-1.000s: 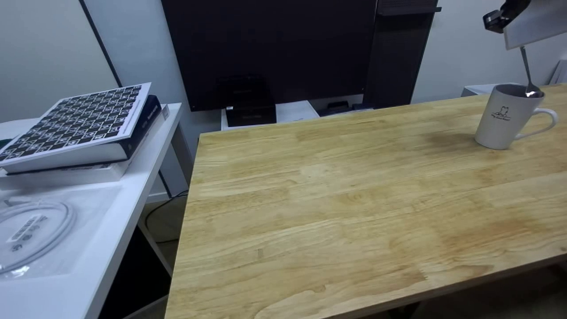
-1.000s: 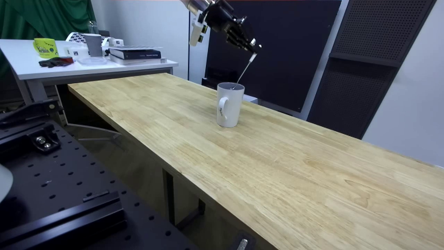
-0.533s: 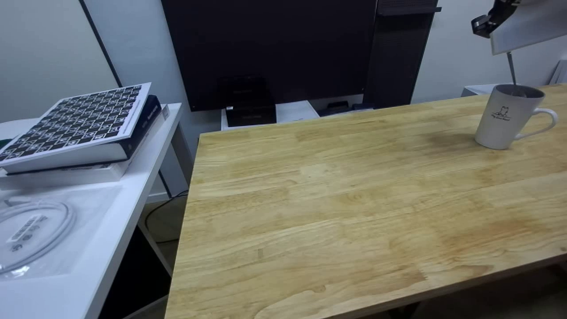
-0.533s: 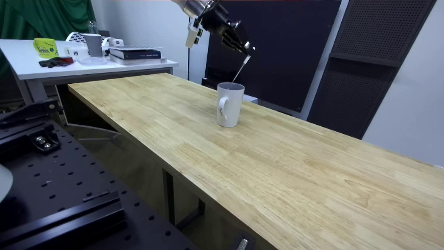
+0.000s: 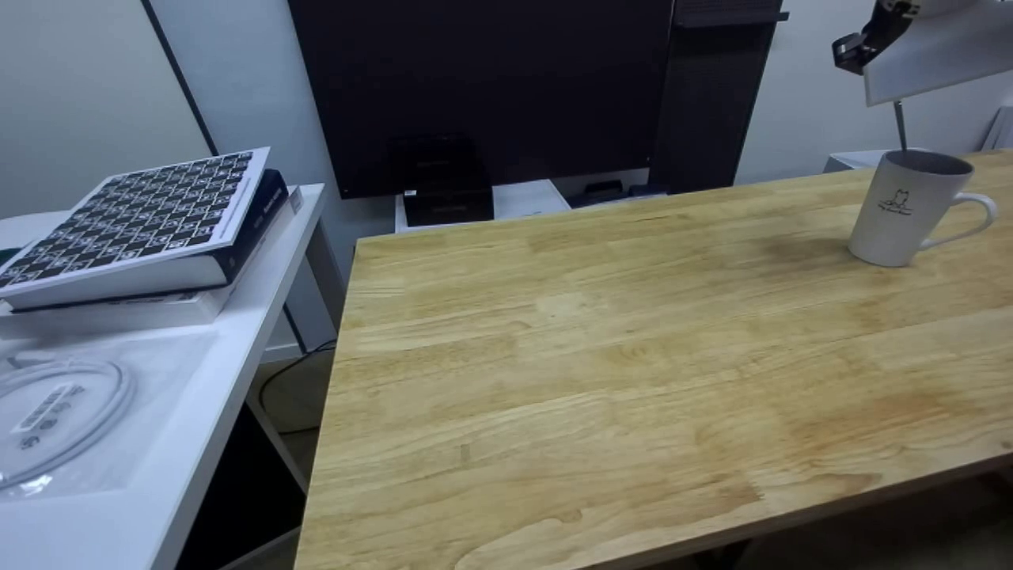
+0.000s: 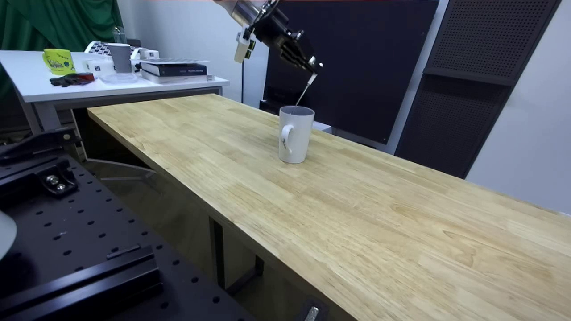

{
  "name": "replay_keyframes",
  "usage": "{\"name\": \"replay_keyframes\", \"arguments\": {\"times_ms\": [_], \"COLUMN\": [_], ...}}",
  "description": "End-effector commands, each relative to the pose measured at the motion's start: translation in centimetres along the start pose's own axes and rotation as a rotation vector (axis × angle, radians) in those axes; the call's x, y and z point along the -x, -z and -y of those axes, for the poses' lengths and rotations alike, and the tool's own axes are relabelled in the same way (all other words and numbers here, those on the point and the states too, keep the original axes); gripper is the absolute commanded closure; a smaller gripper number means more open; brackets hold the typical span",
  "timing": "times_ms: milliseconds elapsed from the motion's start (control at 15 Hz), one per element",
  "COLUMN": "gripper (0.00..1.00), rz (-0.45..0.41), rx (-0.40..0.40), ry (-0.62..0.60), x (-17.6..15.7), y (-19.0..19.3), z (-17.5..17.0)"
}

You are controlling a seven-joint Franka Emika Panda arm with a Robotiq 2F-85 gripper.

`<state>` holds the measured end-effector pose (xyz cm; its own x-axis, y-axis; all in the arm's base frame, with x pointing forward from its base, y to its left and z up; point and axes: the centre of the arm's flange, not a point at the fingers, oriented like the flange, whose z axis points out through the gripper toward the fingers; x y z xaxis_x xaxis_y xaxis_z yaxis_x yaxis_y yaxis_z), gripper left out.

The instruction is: Place the spoon inside the mug

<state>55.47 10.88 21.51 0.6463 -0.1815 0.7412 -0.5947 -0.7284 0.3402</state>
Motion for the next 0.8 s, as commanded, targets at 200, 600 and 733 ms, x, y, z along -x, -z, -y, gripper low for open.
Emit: {"name": "replay_keyframes", "arguments": {"times_ms": [200, 600, 733], "gripper": [0.96, 0.32, 0.19], "rz": [0.022, 0.153, 0.210], "rx": [0.001, -0.041, -0.105], "ry": [-0.016, 0.107, 0.179], "x": [2.1, -0.1, -2.3], "y": [0.0, 2.1, 4.2], "z": [0.2, 2.0, 3.0]}}
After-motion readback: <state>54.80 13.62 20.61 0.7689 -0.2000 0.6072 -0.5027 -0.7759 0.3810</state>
